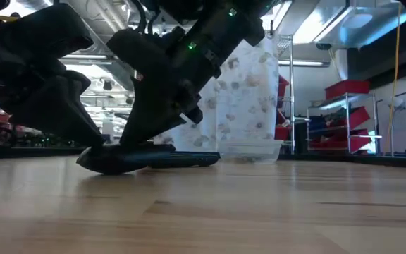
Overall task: Insert battery
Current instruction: Insert the white battery into the wireless mouse
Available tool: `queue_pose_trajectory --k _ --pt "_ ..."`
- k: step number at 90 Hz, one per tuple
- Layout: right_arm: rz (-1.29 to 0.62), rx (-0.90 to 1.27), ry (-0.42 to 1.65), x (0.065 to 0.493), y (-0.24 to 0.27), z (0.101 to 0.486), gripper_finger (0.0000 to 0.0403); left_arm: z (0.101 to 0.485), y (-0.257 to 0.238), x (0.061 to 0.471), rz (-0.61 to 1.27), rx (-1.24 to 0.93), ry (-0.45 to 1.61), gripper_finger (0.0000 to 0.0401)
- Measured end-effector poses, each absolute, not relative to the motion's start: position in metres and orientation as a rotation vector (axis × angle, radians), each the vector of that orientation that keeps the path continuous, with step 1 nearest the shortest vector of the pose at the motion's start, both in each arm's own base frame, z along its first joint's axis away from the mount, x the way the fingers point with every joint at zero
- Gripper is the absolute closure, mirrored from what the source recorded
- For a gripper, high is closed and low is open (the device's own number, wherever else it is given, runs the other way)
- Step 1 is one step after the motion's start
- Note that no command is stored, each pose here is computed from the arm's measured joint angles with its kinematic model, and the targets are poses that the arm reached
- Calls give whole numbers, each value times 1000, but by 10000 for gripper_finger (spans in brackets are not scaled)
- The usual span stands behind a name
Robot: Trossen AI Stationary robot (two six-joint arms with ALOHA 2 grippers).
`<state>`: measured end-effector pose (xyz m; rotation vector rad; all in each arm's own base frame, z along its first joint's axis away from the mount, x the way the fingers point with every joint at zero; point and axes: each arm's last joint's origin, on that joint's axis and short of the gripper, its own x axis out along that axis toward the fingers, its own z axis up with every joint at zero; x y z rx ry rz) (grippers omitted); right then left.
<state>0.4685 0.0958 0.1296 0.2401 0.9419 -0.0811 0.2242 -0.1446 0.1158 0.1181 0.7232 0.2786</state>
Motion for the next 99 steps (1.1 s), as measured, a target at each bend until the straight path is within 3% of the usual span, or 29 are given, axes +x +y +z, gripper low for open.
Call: queue_pose_trajectory --k 99 --pt "-102 281 978 472 93 117 375 118 -147 227 252 84 700 401"
